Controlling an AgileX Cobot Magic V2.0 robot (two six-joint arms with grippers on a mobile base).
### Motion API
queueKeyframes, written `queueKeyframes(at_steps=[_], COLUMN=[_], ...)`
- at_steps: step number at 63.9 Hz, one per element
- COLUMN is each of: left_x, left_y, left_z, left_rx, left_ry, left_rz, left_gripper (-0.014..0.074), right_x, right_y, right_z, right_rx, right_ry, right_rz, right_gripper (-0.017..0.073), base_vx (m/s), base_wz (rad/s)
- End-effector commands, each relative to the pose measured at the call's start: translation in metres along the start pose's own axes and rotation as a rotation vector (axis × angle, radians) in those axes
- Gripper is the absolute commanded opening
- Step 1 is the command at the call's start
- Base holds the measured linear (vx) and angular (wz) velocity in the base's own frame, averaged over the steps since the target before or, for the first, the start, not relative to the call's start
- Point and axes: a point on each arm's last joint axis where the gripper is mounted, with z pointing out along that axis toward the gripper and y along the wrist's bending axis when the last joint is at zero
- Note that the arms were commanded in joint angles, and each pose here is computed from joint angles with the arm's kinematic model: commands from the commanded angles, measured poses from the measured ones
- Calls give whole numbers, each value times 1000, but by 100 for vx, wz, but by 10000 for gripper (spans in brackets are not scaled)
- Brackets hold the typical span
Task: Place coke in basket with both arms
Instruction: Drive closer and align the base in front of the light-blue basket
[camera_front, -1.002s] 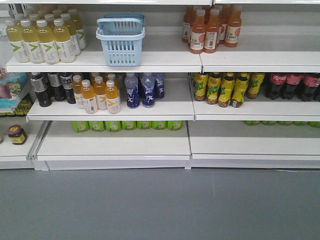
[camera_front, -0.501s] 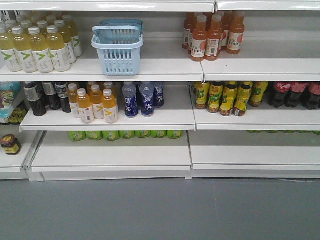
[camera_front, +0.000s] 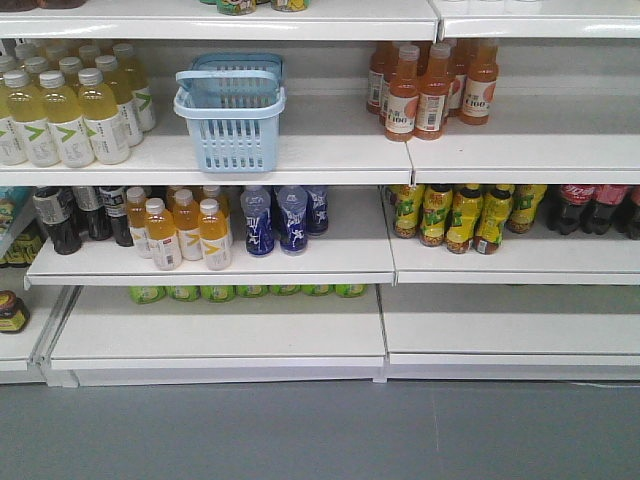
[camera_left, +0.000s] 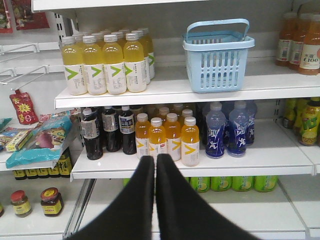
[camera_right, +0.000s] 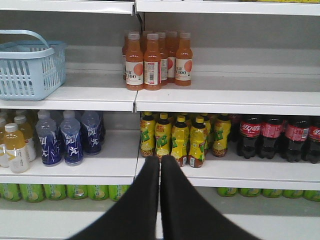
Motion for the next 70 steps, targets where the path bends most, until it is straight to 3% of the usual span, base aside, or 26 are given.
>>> queueKeyframes(at_steps=[1, 70], left_x=[-18, -18], left_y=[-2, -2], left_z=[-4, -4], left_rx=[21, 21], left_ry=[-122, -122], left_rz=[-4, -4], left_gripper=[-6, -6], right_x=[-5, -5], right_y=[0, 0], right_z=[-1, -1], right_rx=[6, 6], right_ry=[-81, -81], right_rz=[-9, -9], right_gripper=[-2, -2], base_vx=[14, 13], base_wz=[0, 1])
